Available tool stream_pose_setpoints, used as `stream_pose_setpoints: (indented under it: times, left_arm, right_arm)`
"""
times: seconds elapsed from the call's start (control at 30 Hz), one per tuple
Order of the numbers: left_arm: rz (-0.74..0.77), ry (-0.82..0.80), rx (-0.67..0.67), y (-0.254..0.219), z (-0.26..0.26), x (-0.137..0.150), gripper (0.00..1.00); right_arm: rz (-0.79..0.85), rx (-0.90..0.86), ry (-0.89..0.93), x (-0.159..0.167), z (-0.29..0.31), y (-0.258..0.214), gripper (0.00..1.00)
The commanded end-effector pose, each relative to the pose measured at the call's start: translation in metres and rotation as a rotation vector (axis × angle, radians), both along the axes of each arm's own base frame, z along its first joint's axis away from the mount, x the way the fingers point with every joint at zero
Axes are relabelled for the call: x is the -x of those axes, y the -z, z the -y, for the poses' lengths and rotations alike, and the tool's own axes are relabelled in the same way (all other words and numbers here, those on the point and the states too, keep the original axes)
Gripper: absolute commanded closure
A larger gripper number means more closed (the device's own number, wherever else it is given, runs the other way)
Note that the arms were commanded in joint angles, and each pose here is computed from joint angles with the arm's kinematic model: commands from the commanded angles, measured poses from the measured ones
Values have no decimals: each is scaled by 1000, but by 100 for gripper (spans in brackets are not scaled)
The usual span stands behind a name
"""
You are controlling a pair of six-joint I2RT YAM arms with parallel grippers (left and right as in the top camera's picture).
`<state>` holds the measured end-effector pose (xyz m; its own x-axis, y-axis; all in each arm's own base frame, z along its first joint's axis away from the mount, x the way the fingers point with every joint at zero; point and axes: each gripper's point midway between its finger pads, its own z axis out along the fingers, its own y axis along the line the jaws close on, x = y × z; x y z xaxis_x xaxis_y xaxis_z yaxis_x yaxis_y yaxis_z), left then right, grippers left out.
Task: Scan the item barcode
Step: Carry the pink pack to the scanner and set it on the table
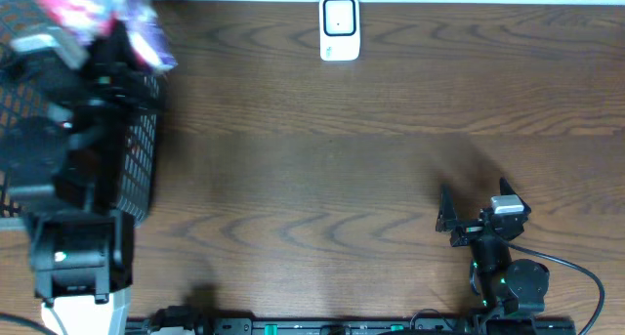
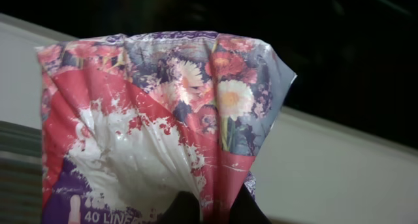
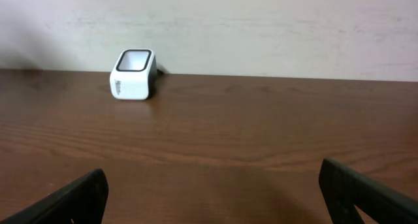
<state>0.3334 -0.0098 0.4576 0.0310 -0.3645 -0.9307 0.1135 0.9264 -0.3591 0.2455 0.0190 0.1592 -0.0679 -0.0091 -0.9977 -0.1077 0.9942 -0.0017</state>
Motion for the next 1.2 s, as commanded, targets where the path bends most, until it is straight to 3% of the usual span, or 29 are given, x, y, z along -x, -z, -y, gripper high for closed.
stream_pose_setpoints:
  times: [0.0, 0.17, 0.37, 0.67, 0.8, 0.83, 0.87, 1.0, 1.1, 1.17]
  left_arm:
    - [-46, 170, 2, 10, 53, -5, 93]
    - [-283, 362, -30, 83, 131, -28, 92]
    - [-518, 483, -98, 172, 198, -44, 93]
    - [-792, 369, -295, 313, 235, -62, 93]
    - [-876, 304, -240, 345, 239, -62, 92]
    - [-894, 288, -196, 350, 242, -62, 89]
    - [-905, 271, -143, 353, 245, -63, 68]
    - [-863, 324, -100, 340, 259, -64, 58]
    - [-815, 394, -54, 319, 272, -64, 38]
    - [-766, 401, -35, 299, 272, -65, 38]
  right_arm:
    - [1, 7, 10, 0, 2, 1, 1]
    - [1, 7, 10, 0, 2, 1, 1]
    - [1, 7, 10, 0, 2, 1, 1]
    - [1, 7, 10, 0, 2, 1, 1]
    - [1, 7, 10, 0, 2, 1, 1]
    - [1, 7, 10, 0, 2, 1, 1]
    - [1, 7, 10, 0, 2, 1, 1]
    - [1, 7, 10, 0, 2, 1, 1]
    - [1, 7, 10, 0, 2, 1, 1]
    - [1, 7, 10, 0, 2, 1, 1]
